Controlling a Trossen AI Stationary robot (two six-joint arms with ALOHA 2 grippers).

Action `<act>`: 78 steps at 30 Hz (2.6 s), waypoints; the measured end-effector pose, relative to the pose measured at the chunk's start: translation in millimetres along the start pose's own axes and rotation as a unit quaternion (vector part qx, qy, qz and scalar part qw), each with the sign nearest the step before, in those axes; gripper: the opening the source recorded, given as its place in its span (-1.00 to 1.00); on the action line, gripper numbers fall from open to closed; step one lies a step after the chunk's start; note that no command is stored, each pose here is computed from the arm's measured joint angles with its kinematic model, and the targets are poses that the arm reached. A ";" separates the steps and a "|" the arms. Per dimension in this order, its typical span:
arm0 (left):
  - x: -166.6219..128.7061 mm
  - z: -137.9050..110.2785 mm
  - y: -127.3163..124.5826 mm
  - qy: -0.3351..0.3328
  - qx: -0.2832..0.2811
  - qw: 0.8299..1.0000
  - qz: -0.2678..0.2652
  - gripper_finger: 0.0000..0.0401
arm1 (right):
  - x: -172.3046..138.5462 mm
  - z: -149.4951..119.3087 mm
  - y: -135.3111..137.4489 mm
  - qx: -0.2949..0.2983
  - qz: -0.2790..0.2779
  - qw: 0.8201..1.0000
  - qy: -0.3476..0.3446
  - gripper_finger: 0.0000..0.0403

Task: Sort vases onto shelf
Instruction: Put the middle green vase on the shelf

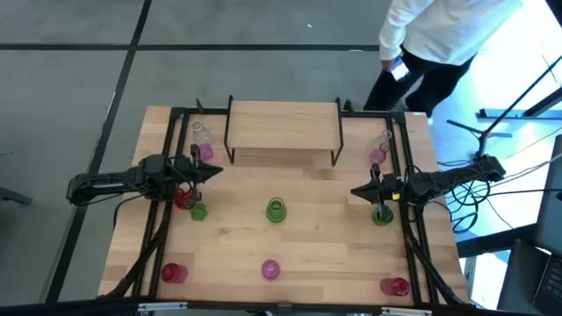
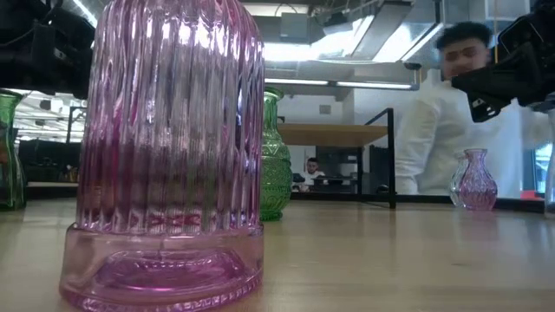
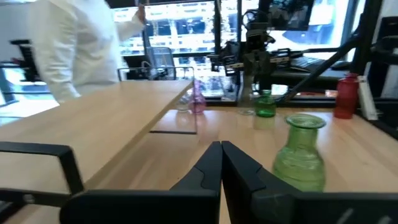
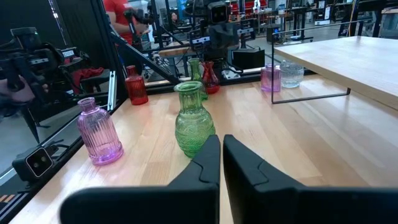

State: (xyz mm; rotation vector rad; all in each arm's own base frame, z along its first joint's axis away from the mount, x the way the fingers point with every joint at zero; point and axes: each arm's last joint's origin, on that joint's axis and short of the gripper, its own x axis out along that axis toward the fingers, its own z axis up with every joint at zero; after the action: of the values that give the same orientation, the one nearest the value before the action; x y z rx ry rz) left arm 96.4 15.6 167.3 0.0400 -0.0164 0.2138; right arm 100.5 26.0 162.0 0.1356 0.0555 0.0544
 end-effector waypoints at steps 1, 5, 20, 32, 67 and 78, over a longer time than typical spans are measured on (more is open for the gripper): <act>0.0 0.2 0.5 -0.001 0.003 1.000 0.008 -1.00 | 0.0 0.1 0.0 0.000 0.000 1.000 0.000 -0.95; 0.0 0.3 0.5 -0.001 0.010 1.000 0.008 -1.00 | 0.0 1.0 -0.5 -0.005 -0.010 1.000 -0.007 -0.95; -0.7 11.4 1.7 -0.058 0.006 0.998 0.023 -1.00 | -1.1 15.6 -2.1 0.012 -0.060 0.994 -0.085 -0.95; -0.2 21.1 2.3 -0.105 -0.002 0.994 0.031 -1.00 | 10.3 43.9 3.3 0.004 -0.102 0.993 -0.061 -0.95; 6.2 27.5 1.7 -0.132 -0.005 0.991 0.024 -1.00 | 205.3 138.4 73.8 -0.084 -0.101 0.974 0.182 0.04; 6.2 27.7 1.7 -0.132 -0.005 0.991 0.024 -1.00 | 269.6 153.2 79.5 -0.073 -0.018 0.934 0.349 0.22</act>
State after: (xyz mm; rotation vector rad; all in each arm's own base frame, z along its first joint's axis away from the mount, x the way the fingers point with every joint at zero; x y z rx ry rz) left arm 101.7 17.5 195.1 0.0578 -0.2833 0.2556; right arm 374.3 99.7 310.5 -0.0408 0.7655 0.0673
